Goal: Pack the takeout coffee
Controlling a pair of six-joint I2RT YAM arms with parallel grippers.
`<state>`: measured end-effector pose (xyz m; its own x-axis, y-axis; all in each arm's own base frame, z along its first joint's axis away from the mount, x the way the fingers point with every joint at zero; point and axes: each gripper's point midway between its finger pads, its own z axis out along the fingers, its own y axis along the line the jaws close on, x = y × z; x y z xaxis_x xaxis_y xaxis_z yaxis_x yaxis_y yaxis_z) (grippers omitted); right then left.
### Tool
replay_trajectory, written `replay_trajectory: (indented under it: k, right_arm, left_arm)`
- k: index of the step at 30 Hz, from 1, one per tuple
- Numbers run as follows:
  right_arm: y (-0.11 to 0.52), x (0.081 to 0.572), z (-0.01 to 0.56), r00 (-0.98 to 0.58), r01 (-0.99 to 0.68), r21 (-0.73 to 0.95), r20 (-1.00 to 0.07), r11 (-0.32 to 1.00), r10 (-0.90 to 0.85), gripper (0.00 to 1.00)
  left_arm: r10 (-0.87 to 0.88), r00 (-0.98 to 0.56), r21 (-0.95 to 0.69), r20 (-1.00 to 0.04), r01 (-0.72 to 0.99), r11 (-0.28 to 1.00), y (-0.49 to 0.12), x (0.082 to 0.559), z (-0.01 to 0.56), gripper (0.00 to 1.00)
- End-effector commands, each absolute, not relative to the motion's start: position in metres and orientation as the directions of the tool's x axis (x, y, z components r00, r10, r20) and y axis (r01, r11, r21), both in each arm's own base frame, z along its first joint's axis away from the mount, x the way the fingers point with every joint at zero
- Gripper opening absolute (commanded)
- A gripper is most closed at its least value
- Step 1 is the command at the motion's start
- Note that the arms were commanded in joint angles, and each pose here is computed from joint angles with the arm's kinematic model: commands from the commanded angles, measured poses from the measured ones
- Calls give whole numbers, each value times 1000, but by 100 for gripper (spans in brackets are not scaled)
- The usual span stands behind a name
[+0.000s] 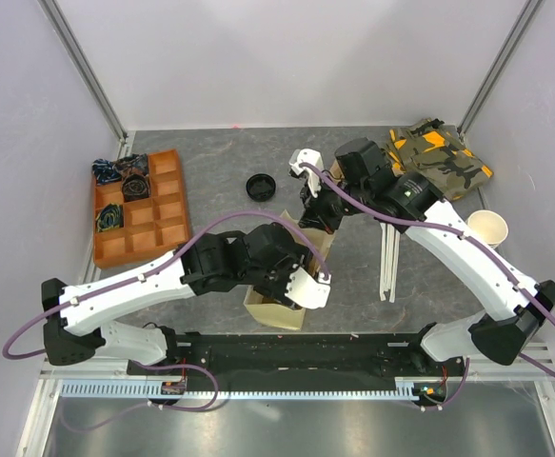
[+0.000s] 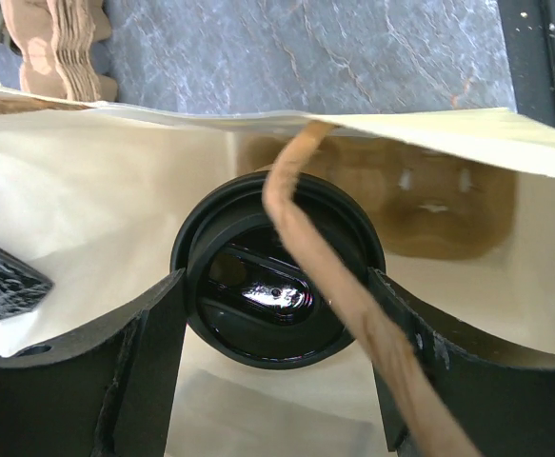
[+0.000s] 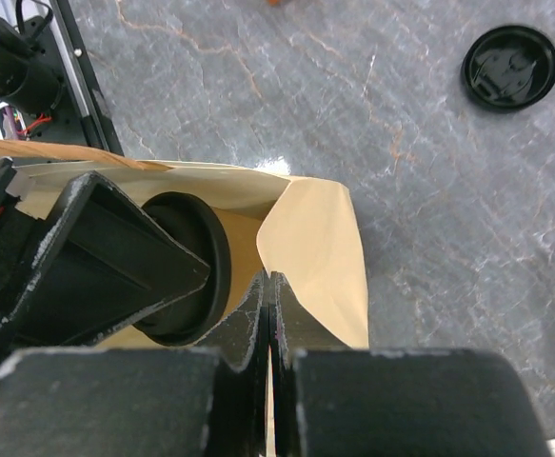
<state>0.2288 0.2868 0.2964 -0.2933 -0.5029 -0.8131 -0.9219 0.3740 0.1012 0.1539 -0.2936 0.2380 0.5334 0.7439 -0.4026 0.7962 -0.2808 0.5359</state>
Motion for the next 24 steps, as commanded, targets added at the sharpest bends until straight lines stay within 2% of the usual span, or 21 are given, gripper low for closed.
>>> replay_trajectory:
  k: [1,3,6,7,10,11,13,20,21,22,24]
  right_arm:
    - [282,223,304,-304,-914,109,-823,391,-480,0]
    - [279,229,297,-325,-900,101,-804,424,-498,0]
    - [273,240,293,-340,-886,79,-779,457,-526,31]
    - [270,241,296,-341,-887,79,-776,454,-531,47]
    - [260,248,289,-322,-901,53,-749,432,-579,66]
    - [256,252,290,-309,-903,37,-749,429,-586,67]
    - [255,253,282,-289,-921,30,-722,388,-629,65]
    - [254,236,266,-291,-951,118,-659,286,-694,47]
    - [253,235,264,-293,-951,124,-655,283,-697,42]
    - [253,235,260,-298,-950,130,-649,284,-700,29]
    - [256,235,262,-324,-942,152,-650,300,-687,13]
  left_arm:
    - [708,583,621,-400,740,-259,-303,162,249,22]
    - [688,598,619,-413,738,-269,-303,158,250,22]
    - [660,617,625,-429,730,-275,-301,152,257,22]
    - [652,623,627,-433,727,-278,-301,151,258,22]
    - [631,641,631,-437,718,-292,-298,146,261,22]
    - [627,647,633,-434,714,-299,-298,146,260,22]
    - [629,646,632,-433,715,-299,-298,147,260,22]
    - [636,643,629,-427,716,-302,-298,148,259,22]
    - [637,642,627,-427,718,-303,-298,148,258,22]
    - [639,639,625,-428,720,-302,-298,148,257,22]
    - [646,627,619,-435,730,-292,-298,149,257,22]
